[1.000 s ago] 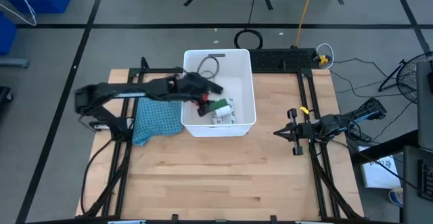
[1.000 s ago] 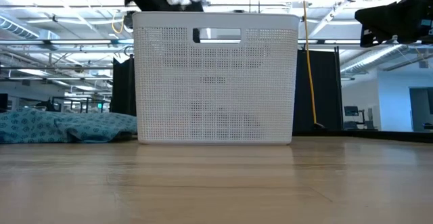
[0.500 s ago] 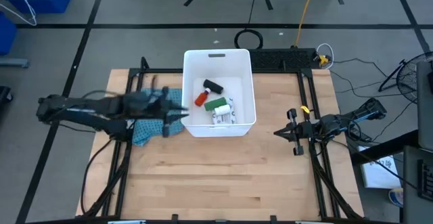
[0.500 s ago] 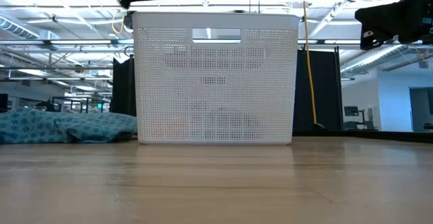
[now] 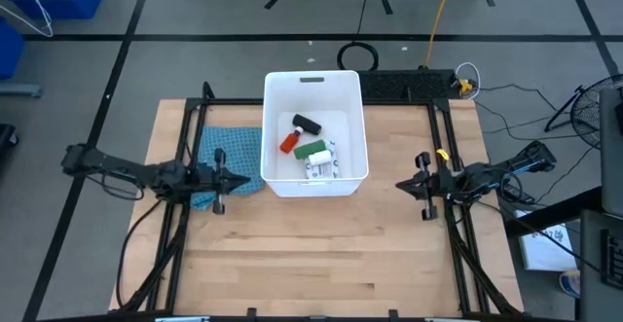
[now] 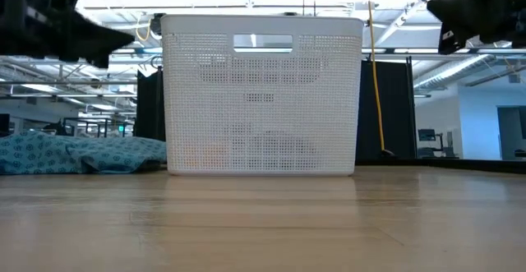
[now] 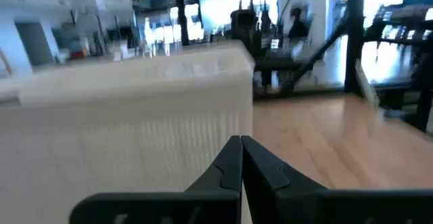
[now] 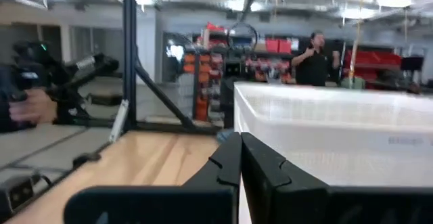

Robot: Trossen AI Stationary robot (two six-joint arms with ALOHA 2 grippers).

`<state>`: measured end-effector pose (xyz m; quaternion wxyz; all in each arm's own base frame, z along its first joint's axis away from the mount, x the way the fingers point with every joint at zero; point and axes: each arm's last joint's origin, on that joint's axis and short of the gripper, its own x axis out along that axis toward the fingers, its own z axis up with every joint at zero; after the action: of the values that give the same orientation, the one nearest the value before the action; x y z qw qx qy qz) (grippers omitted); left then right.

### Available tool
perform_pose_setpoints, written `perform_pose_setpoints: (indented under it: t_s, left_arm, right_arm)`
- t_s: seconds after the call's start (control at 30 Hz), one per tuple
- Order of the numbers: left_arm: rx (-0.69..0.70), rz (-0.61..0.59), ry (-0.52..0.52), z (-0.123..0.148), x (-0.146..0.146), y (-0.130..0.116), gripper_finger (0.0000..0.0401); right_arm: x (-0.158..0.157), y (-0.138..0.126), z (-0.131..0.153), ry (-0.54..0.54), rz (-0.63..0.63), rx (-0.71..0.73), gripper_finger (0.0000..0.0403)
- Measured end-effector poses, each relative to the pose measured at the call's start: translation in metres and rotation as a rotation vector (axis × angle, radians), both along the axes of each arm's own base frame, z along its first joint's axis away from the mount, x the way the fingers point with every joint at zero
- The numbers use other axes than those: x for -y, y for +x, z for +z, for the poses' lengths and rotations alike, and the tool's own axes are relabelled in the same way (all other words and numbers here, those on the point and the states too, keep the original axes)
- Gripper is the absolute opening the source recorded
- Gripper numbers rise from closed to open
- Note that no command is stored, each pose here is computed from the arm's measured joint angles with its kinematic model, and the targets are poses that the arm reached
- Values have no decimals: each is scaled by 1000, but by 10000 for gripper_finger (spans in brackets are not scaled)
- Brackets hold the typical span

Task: Pick & place medical supplies in basket/bin
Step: Return to Home Position

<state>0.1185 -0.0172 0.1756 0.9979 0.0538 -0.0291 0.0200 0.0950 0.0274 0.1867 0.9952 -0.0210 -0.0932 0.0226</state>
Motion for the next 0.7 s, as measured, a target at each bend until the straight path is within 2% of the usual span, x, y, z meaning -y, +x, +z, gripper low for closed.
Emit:
perform_pose_setpoints:
  t_s: [0.13,0.33,0.6,0.7]
  left_arm:
    - [-41,9,-33,-5,-1,-3,3]
    - [-50,5,29,-5,-1,-3,2]
    - [-29,56,92,-3,-5,-3,1]
    - [-20,50,107,-2,-10,-2,1]
  right_arm:
    - [1,0,0,2,-19,-6,0]
    - [1,0,1,-10,-10,12,0]
    - [8,1,4,-67,-129,39,0]
    - [14,2,3,-77,-117,31,0]
